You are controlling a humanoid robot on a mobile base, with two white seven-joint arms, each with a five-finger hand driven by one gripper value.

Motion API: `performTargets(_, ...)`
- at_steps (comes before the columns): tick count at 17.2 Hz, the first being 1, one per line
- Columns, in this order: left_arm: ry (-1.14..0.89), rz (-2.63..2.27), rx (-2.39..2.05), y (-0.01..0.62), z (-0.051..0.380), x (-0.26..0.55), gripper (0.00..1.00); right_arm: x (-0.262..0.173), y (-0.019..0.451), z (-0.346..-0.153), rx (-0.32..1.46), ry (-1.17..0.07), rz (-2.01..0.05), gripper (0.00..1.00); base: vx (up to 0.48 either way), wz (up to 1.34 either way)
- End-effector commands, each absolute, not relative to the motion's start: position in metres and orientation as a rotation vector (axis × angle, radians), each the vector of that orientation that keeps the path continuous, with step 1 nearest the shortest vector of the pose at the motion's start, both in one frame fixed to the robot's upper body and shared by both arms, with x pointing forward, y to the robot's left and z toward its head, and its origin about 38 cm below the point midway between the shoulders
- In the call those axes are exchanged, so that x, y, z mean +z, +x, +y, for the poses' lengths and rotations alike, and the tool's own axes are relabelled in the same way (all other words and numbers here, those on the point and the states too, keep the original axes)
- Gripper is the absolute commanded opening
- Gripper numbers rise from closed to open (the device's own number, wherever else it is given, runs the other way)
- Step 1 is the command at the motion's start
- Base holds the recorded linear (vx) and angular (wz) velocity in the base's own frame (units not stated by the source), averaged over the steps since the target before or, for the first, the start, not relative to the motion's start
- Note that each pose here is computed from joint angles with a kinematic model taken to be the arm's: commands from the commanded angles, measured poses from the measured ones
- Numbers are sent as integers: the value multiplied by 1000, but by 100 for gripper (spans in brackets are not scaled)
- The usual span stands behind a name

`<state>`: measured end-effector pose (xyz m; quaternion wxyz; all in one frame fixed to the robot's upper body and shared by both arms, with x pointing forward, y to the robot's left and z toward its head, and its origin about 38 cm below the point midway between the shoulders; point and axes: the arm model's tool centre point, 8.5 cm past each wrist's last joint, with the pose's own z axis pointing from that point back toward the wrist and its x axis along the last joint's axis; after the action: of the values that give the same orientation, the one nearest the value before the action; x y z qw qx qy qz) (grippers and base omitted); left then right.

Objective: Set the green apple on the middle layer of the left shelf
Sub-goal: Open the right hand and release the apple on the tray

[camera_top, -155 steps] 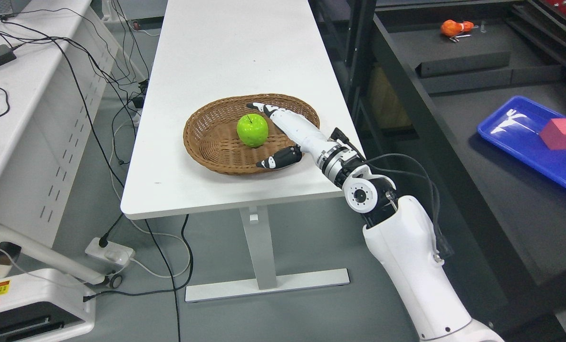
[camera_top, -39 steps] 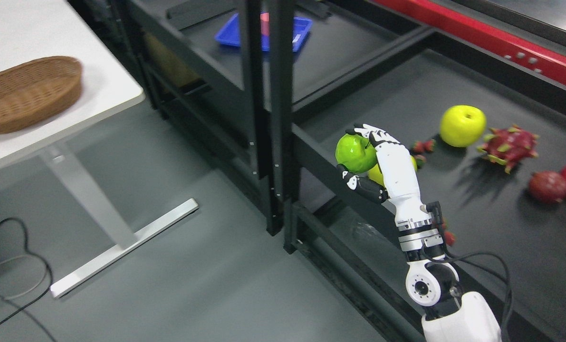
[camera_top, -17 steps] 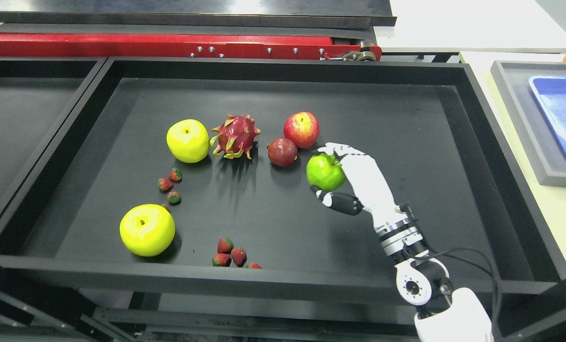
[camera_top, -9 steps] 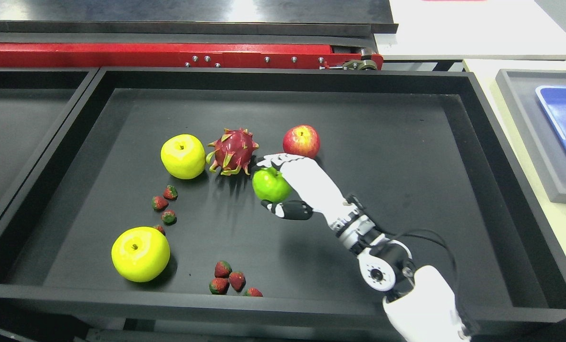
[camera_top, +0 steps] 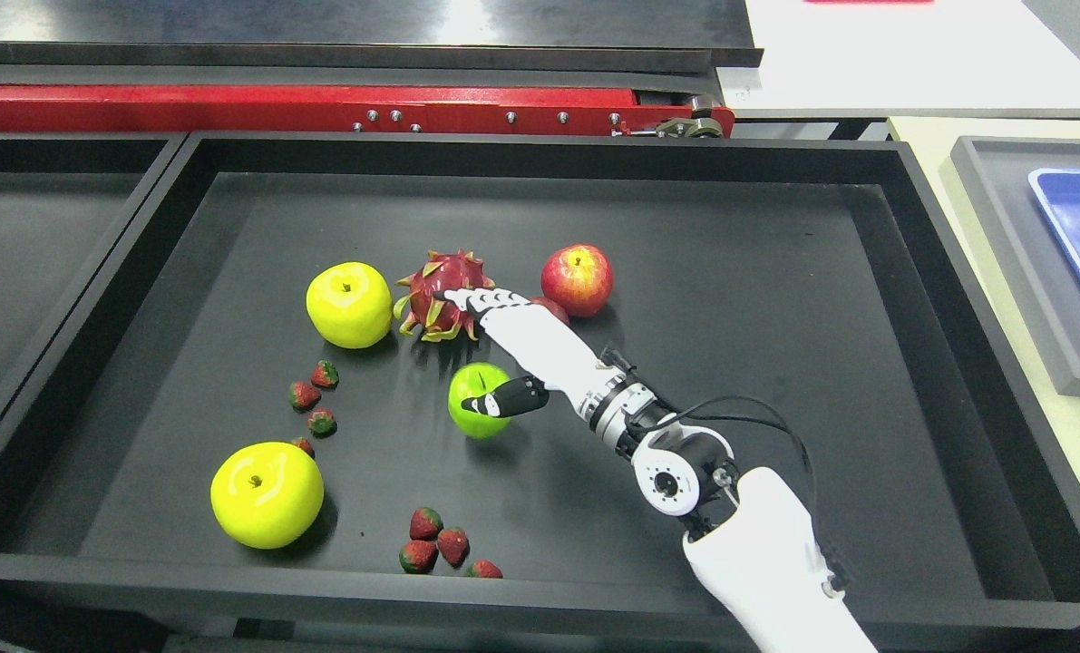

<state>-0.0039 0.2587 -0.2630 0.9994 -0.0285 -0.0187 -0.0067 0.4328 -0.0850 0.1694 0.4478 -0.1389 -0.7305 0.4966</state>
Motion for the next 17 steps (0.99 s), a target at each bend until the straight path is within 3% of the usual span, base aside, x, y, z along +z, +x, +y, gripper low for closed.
performTargets(1, -39, -37, -14, -4, 270, -262, 100, 173, 458, -150, 815, -196, -1817, 100, 0, 0)
performTargets(4, -39, -35, -14, -4, 270, -262, 100, 161, 452, -202, 437, -42, -1832, 100, 0, 0)
performTargets(6, -39, -37, -14, -4, 270, -262, 100, 136, 433, -218, 286, 67, -1795, 100, 0, 0)
performTargets(11, -39, -37, -14, -4, 270, -262, 100, 103, 377, -212, 271, 126, -1752, 100, 0, 0)
performTargets(17, -39, -37, -14, -4, 270, -262, 100, 102, 374, -195, 306, 166, -1757, 100, -10, -5)
